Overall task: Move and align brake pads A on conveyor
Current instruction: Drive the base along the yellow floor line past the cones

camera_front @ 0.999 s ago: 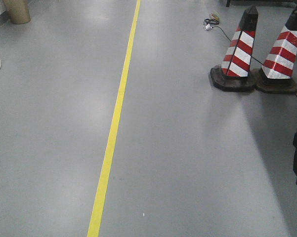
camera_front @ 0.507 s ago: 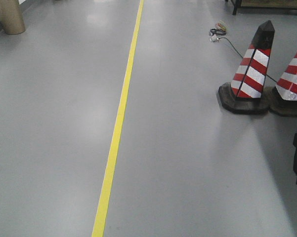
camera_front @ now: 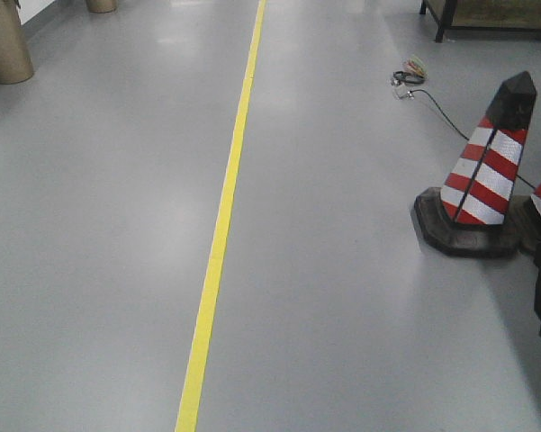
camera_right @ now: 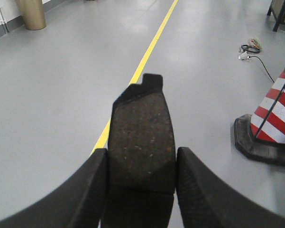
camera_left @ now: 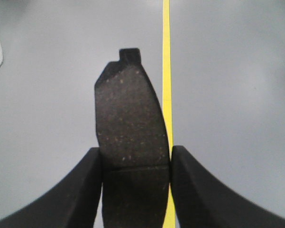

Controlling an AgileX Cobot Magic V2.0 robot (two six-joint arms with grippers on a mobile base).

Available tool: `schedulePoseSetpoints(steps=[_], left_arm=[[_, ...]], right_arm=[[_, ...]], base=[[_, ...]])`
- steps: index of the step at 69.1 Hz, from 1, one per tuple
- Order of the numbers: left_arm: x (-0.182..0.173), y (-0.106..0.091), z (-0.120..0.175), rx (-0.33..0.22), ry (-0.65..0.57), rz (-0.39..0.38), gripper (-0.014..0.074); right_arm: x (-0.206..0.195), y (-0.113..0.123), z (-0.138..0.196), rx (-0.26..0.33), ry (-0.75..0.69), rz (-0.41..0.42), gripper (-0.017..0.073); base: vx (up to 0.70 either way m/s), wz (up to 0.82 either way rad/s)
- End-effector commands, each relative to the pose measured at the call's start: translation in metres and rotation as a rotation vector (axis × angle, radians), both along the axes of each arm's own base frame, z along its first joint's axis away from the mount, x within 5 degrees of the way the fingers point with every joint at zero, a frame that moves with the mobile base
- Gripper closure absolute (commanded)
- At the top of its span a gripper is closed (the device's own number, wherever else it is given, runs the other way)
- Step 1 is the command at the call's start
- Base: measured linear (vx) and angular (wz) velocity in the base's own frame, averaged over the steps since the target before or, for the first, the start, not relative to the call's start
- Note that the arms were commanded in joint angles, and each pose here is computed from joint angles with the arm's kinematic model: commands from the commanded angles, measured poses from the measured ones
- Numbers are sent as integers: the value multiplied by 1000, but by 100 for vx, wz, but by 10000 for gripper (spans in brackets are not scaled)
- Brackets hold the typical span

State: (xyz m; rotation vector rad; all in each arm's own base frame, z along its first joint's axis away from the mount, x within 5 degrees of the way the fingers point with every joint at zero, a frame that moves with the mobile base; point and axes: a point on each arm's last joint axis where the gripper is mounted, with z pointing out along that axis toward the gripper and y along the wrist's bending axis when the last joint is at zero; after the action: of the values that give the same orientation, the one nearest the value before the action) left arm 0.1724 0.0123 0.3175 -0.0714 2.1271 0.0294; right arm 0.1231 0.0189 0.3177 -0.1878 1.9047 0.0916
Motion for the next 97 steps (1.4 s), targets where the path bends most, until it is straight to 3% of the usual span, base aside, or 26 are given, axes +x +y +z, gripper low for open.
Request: schedulePoseSetpoints(steps=[1, 69, 97], left_arm=[[2, 0, 18, 2, -123, 1, 480], [2, 0, 17, 2, -120, 1, 480], [2, 0, 17, 2, -119, 1, 480]], right_arm=[[2, -1, 19, 7, -122, -9, 374], [2, -1, 19, 7, -122, -9, 374], [2, -1, 19, 7, -122, -9, 374]], base=[[59, 0], [54, -7], [46, -37]])
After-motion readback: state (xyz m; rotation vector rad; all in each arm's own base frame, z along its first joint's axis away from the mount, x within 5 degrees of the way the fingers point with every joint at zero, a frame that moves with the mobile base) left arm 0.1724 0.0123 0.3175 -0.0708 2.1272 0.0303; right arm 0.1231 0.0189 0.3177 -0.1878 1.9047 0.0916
